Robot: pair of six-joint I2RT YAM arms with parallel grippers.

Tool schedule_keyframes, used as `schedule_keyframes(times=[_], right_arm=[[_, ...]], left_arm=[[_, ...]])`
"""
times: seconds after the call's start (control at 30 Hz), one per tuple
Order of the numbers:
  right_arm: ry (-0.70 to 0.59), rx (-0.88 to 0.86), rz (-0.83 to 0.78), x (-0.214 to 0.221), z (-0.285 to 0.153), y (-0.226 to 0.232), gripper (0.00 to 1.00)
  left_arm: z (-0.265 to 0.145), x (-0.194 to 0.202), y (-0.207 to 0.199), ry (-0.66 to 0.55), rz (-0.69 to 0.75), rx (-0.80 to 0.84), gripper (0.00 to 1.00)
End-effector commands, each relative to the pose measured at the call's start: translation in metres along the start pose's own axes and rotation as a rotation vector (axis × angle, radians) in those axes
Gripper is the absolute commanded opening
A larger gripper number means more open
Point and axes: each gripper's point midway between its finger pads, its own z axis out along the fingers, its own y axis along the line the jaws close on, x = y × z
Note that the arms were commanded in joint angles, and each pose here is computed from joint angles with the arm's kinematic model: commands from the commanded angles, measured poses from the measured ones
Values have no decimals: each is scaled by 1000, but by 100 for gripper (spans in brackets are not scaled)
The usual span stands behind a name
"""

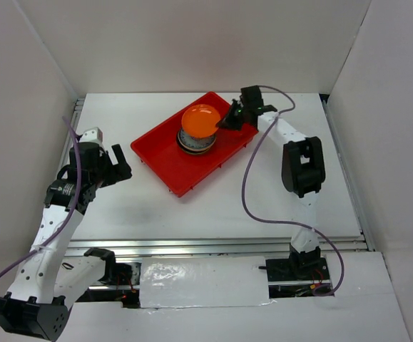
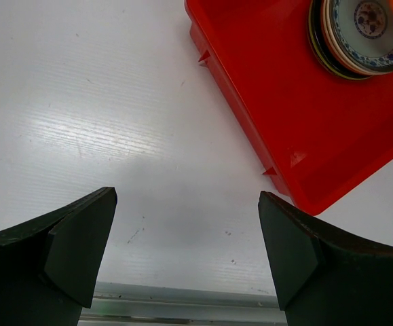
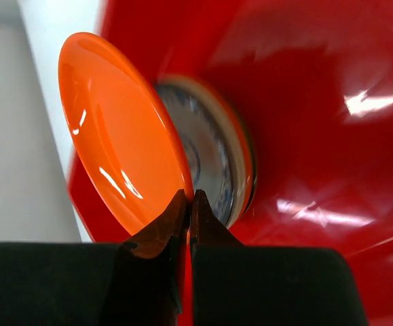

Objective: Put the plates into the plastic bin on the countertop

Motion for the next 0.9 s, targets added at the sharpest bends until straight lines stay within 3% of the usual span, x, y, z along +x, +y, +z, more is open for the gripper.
schedule_keyframes(times=[0.0, 0.33, 0.4, 0.43, 0.5, 0.6, 0.67, 0.7, 0.73, 0.77, 0.8, 0.87], right_arm=[[12, -61, -63, 4, -1, 28, 0], [27, -31, -109, 25, 6, 28, 2], [27, -22, -111, 27, 5, 26, 43], [17, -31, -120, 26, -1, 32, 75], [4, -36, -146, 30, -7, 36, 96], [-54, -37, -203, 29, -41, 54, 100], [-246, -34, -274, 10, -118, 81, 100], [-258, 43, -281, 14, -109, 57, 100], [-368, 17, -313, 8, -159, 78, 100], [-382, 95, -354, 21, -168, 52, 100], [-508, 130, -367, 9, -214, 55, 100], [-505, 235, -426, 27, -238, 27, 100]], left_arm=[[0, -6, 3, -31, -18, -15, 99], [-2, -6, 0, -34, -15, 6, 99], [-2, -6, -1, -33, -13, 9, 99], [-2, -6, -1, -31, -12, 9, 99], [-2, -6, -1, -32, -12, 11, 99], [-2, -7, 1, -36, -16, -3, 99], [-3, -9, 7, -49, -24, -36, 99], [-4, -11, 9, -55, -28, -54, 99], [-4, -12, 12, -55, -38, -72, 99], [-4, -13, 16, -58, -40, -99, 99], [-4, -15, 18, -54, -43, -116, 99], [-6, -22, 24, -69, -49, -160, 99]])
